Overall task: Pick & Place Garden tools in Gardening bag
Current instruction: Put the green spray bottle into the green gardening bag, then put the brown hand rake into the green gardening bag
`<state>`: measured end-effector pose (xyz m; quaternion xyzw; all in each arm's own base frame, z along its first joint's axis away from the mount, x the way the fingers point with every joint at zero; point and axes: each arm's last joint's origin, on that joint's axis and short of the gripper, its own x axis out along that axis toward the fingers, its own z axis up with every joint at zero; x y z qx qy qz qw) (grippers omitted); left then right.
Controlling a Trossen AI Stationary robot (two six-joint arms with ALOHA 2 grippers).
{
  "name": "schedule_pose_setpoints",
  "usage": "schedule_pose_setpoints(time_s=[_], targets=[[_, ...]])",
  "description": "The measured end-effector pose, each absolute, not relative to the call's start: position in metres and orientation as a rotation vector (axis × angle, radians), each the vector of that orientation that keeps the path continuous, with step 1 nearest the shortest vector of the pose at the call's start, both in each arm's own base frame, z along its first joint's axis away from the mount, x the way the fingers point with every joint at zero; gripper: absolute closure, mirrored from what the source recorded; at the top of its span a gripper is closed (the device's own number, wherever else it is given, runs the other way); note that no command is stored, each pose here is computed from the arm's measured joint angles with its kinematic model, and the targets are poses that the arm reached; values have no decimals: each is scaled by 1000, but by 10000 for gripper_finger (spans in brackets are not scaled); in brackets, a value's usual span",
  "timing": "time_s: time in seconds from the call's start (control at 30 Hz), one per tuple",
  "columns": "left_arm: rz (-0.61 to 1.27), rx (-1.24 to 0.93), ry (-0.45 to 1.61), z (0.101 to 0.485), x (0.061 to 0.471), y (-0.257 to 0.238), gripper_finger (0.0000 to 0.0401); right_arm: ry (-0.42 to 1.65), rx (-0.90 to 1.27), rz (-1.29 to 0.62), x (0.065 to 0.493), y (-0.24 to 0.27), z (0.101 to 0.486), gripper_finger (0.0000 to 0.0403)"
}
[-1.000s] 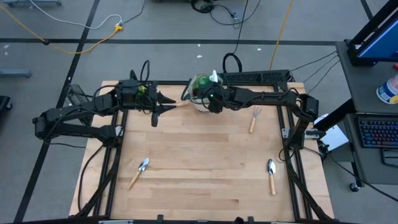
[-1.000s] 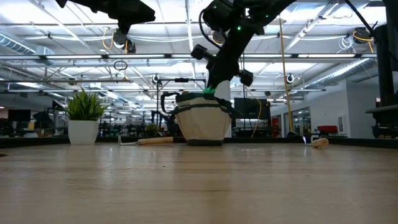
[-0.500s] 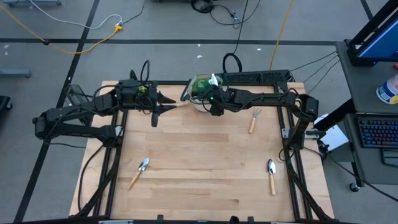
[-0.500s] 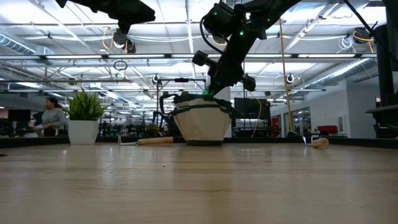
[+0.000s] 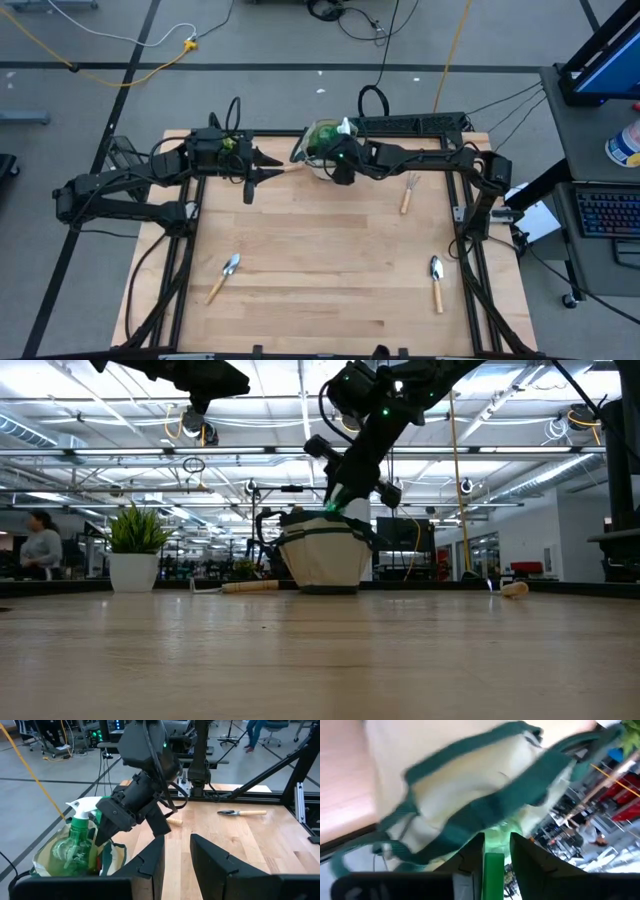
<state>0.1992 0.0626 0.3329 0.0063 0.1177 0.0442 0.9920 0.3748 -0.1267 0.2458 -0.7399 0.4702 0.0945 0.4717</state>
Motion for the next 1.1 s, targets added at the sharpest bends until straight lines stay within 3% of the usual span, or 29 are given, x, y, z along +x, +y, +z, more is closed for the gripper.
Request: schedule_pose_setpoints(time_s=[0.5,1.1], targets=[[89,15,236,333,199,63,304,1041,-1846,27,385,-130,261,301],[90,11,235,333,199,63,304,966,-1818,-14,387,-132,265,300]])
